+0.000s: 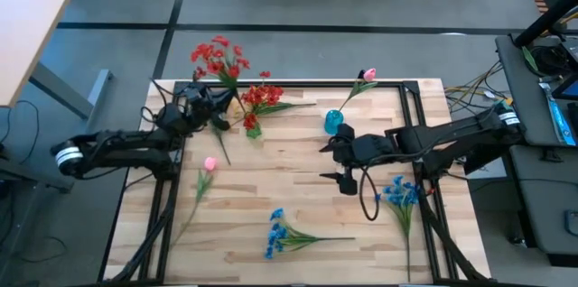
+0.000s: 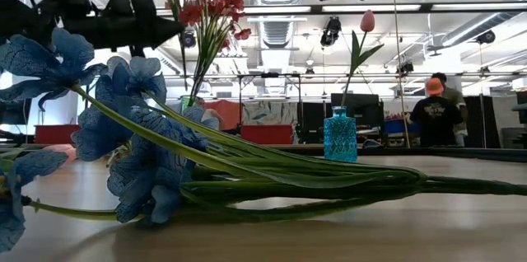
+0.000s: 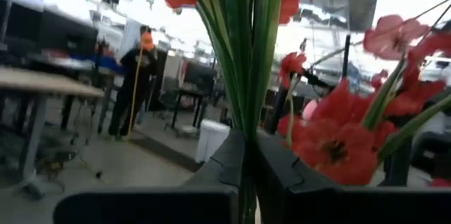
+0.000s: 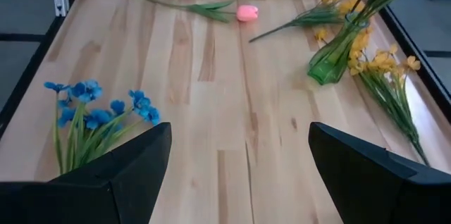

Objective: Sort flowers into vase by color
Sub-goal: Put the red flowers into the green vase

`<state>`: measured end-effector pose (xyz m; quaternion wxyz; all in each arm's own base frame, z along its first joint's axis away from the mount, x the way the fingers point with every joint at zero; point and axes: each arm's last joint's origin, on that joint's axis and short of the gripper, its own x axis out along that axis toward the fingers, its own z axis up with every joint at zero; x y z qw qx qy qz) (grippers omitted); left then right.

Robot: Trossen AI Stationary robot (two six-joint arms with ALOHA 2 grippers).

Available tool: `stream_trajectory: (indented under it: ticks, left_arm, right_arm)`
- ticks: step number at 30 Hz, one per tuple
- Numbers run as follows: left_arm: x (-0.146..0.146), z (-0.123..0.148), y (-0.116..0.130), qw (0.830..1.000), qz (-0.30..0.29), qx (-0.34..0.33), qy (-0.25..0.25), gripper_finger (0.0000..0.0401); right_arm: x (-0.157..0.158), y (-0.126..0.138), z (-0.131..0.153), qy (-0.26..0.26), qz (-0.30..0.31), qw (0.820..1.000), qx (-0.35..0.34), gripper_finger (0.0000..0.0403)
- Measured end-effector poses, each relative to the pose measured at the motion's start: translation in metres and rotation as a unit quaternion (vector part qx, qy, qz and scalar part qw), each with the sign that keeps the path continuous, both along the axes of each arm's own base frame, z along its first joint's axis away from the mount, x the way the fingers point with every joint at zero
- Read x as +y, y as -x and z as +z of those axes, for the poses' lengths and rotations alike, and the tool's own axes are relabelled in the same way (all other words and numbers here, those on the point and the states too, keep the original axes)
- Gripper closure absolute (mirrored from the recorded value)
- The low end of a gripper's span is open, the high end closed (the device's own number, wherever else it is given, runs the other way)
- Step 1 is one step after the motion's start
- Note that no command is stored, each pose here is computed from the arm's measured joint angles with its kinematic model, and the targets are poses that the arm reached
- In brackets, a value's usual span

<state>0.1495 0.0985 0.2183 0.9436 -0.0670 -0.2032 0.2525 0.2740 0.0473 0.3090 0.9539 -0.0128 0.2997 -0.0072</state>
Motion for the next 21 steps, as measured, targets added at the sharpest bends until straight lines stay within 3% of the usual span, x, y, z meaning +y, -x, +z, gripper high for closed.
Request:
stream_trajectory:
  ticks: [10,21]
  left_arm:
    - [0.004,-0.011,-0.007,0.997,0.022,0.056,-0.041,0.0401]
    - [0.009,-0.026,-0.014,0.997,0.010,0.077,0.003,0.0385]
  right_arm:
    - [0.004,0.001,-0.002,-0.016,-0.007,1.000,0.002,0.0076]
    - [0.004,0.001,-0.002,-0.016,-0.006,1.000,0.001,0.0076]
